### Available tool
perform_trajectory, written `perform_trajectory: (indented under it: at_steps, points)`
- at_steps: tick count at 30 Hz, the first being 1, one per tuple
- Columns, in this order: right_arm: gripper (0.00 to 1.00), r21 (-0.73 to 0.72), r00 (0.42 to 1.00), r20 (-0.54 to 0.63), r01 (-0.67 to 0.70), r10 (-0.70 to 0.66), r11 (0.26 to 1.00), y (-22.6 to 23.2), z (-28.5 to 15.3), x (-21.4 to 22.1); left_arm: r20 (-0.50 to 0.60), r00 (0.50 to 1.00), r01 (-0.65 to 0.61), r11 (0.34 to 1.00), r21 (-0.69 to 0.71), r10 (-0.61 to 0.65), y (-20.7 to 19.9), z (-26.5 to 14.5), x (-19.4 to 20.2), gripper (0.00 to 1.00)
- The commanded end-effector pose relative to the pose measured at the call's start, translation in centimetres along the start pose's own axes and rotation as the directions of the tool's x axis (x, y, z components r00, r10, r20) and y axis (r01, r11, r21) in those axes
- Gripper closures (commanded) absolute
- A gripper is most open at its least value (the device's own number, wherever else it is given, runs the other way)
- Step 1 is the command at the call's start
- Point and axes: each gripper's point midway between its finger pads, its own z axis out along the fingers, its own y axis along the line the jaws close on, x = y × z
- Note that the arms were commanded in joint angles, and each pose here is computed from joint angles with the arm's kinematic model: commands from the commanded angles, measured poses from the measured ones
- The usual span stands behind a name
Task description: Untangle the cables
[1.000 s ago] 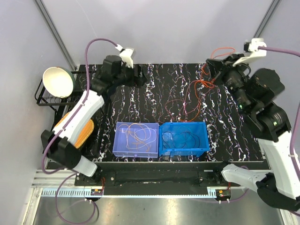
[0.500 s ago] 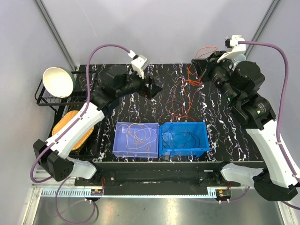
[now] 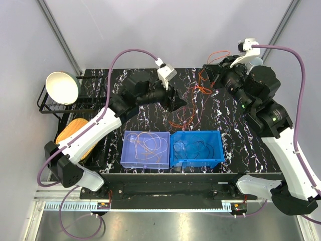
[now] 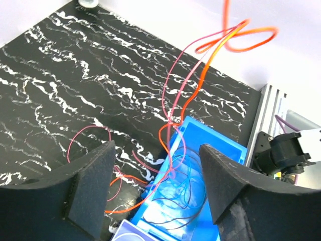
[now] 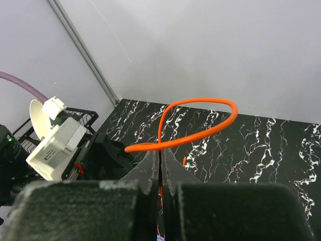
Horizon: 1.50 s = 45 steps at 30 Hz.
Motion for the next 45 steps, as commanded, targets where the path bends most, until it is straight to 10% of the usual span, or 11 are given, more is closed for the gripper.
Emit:
perform_trajectory:
  at_steps: [1,10,15,26,30,39,45]
  points:
    - [1.00,-0.028,0.998,0.057,-0.017,0.018,0.999,0.6,-0.3,-1.5,0.079,0.996,-0.043,0.997,0.059,0.038,-1.8,0.2,-3.1,0.37]
    - [1.00,-0.025,0.998,0.064,-0.019,0.020,1.000,0.5,-0.8,-1.6,0.064,0.998,-0.029,0.997,0.065,0.024,-1.7,2.5,-3.0,0.61]
    - [1.00,-0.020,0.997,0.068,-0.016,0.018,1.000,0.3,-1.1,-1.6,0.089,0.996,-0.016,0.999,0.038,0.013,-1.1,3.1,-3.9,1.00]
    - [1.00,0.027,0.996,0.089,0.011,-0.013,1.000,-0.7,-2.5,-2.3,0.111,0.987,0.152,0.876,-0.458,-0.114,12.7,-2.4,-3.2,1.00]
    - [1.00,0.042,0.996,0.089,0.018,-0.021,0.999,-1.0,-2.8,-2.2,0.118,0.961,0.269,0.731,-0.627,-0.252,20.3,-6.3,0.1,1.00]
    - [1.00,0.068,0.995,0.094,0.034,-0.040,0.997,-1.6,-3.4,-2.4,0.067,0.816,0.415,0.502,-0.759,-0.574,29.5,-7.4,12.7,1.00]
    - [1.00,0.075,0.994,0.096,0.041,-0.048,0.996,-1.7,-3.5,-2.6,0.035,0.781,0.435,0.502,-0.748,-0.624,30.5,-5.7,15.6,1.00]
